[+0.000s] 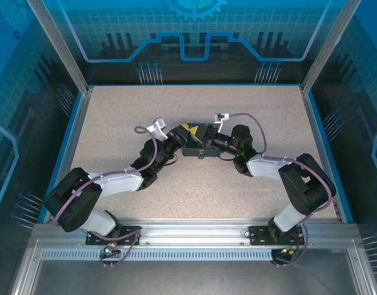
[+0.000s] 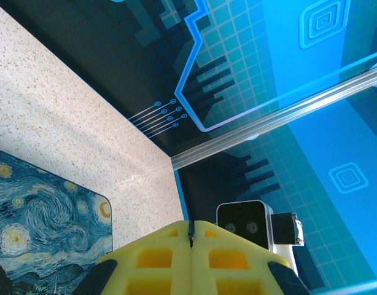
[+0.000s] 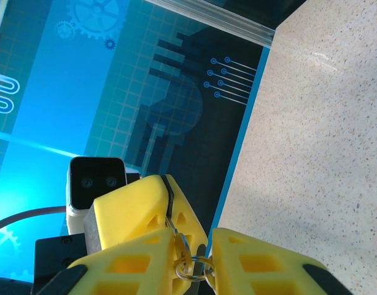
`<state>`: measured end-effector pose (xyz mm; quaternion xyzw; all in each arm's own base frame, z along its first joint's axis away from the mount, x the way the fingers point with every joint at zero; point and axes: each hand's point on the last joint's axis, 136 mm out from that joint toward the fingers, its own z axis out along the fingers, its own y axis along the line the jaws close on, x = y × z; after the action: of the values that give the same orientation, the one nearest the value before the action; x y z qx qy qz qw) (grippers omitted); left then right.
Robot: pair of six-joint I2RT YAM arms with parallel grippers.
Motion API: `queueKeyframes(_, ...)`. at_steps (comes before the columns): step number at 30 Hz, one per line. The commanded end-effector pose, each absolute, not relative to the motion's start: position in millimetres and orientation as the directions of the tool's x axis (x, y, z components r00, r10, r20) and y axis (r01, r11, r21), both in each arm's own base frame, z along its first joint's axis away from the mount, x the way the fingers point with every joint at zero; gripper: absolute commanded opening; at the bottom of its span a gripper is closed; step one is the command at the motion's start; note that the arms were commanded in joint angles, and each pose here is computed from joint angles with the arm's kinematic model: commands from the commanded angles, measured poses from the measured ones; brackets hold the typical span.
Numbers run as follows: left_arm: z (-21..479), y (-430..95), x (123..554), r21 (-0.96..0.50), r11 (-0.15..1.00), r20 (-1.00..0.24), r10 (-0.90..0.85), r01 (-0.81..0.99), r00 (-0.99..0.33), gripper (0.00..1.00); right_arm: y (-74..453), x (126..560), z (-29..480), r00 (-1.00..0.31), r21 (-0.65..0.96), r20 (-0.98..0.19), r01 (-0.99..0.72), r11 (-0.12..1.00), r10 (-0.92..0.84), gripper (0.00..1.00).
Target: Unlock a padlock with a key
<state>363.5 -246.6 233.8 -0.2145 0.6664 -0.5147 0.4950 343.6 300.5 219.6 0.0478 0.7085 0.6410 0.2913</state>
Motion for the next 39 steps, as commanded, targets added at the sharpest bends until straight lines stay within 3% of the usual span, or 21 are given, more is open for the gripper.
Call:
queueKeyframes(1,242.3,-246.4,365.7,-0.904,0.359,-0.424,-0.815,0.23,-0.394,0.0,307.6,337.9,226.9,-0.821,0.921,-0.389,-0.359,0.152,0.418,0.21)
queueKeyframes(15,239.4,-244.1,363.6,-0.904,0.365,-0.427,-0.817,0.225,-0.389,0.0,309.9,338.5,231.3,-0.821,0.918,-0.395,-0.368,0.147,0.413,0.1)
queueKeyframes(22,239.4,-240.4,361.8,-0.904,0.368,-0.427,-0.821,0.22,-0.38,0.0,308.3,337.8,230.0,-0.82,0.918,-0.395,-0.365,0.154,0.413,0.0)
queueKeyframes(35,238.7,-236.2,359.8,-0.903,0.374,-0.429,-0.825,0.214,-0.368,0.0,303.1,338.2,229.1,-0.817,0.919,-0.394,-0.359,0.163,0.421,0.0)
queueKeyframes(36,240.0,-236.1,360.0,-0.903,0.372,-0.428,-0.826,0.216,-0.366,0.0,302.7,338.2,229.3,-0.817,0.919,-0.394,-0.359,0.163,0.421,0.02)
queueKeyframes(39,241.0,-236.8,359.9,-0.903,0.37,-0.427,-0.826,0.218,-0.368,0.0,301.0,337.9,229.2,-0.814,0.918,-0.396,-0.36,0.165,0.426,0.31)
